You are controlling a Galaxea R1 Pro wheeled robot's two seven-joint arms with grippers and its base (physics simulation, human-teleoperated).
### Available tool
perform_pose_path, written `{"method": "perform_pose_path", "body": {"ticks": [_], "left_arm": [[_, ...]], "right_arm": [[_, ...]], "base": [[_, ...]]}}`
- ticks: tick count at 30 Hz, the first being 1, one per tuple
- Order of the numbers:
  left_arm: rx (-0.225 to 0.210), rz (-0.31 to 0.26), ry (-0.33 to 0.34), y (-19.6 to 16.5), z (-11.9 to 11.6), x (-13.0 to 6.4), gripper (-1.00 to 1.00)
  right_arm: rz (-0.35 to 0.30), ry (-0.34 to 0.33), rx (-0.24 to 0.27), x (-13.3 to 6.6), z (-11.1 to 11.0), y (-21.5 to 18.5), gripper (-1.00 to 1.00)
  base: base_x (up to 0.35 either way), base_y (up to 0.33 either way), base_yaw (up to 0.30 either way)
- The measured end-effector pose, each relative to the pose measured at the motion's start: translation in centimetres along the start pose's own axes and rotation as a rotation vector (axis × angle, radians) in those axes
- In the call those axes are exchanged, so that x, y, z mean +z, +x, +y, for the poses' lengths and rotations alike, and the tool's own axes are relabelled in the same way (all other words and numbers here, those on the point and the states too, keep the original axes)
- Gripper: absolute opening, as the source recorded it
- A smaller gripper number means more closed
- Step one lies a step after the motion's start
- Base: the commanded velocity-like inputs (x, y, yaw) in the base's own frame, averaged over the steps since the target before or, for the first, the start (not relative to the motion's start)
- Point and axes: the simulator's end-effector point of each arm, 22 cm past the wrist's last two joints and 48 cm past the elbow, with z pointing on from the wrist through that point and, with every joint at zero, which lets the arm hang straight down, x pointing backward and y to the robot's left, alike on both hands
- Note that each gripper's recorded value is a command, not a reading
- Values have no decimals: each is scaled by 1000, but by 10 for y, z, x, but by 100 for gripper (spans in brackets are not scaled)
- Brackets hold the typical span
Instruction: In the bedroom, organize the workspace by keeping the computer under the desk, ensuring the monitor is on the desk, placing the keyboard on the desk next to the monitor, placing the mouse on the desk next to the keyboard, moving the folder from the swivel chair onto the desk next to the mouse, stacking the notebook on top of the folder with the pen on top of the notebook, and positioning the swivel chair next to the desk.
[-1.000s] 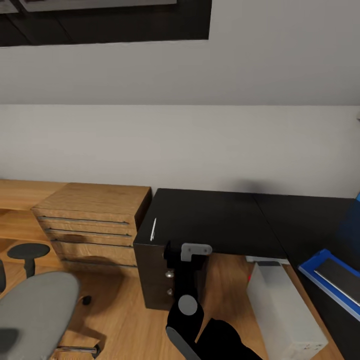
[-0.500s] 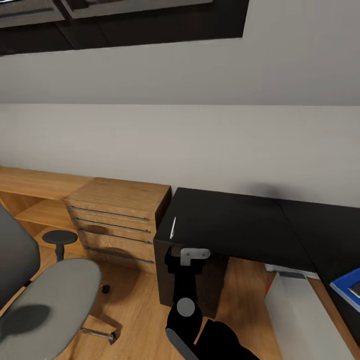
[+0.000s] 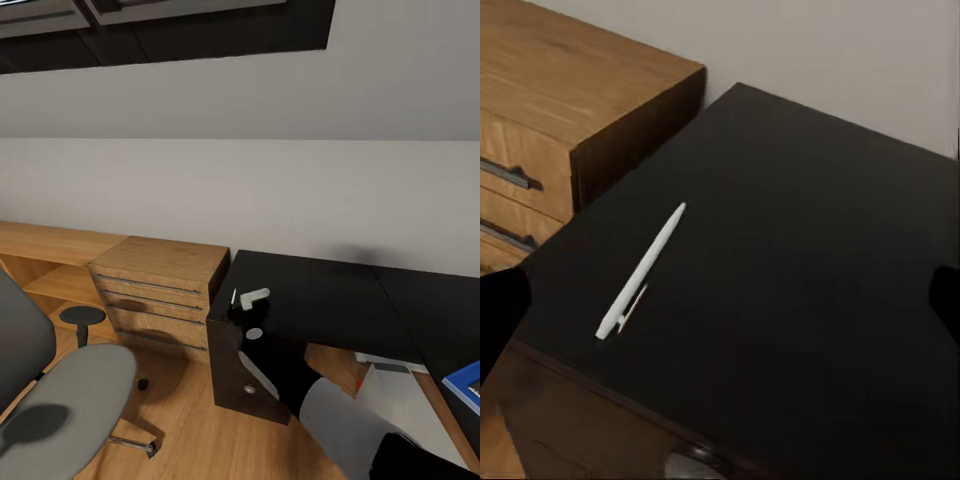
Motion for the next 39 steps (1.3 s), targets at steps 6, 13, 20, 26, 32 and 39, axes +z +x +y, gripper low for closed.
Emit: {"method": "perform_pose_path", "body": {"ticks": [6, 13, 20, 26, 32, 39], "left_arm": [[2, 1, 1, 0, 0, 0, 100], [5, 16, 0, 8, 0, 0, 100], [8, 23, -2, 12, 2, 0, 100], [7, 22, -3, 12, 2, 1, 100], [3, 4, -3, 8, 2, 1, 100], [4, 2, 0, 8, 1, 0, 100]], "right_arm": [[136, -5, 115, 38, -44, 33, 100], [273, 28, 187, 42, -68, 90, 100], [337, 32, 207, 39, -71, 107, 100], [388, 51, 343, 37, -75, 117, 100], [383, 54, 409, 38, -76, 111, 100], [378, 68, 410, 39, -79, 109, 100]], "base": [[0, 0, 0], [0, 0, 0], [0, 0, 0], [0, 0, 0], [0, 0, 12], [0, 0, 201]]}}
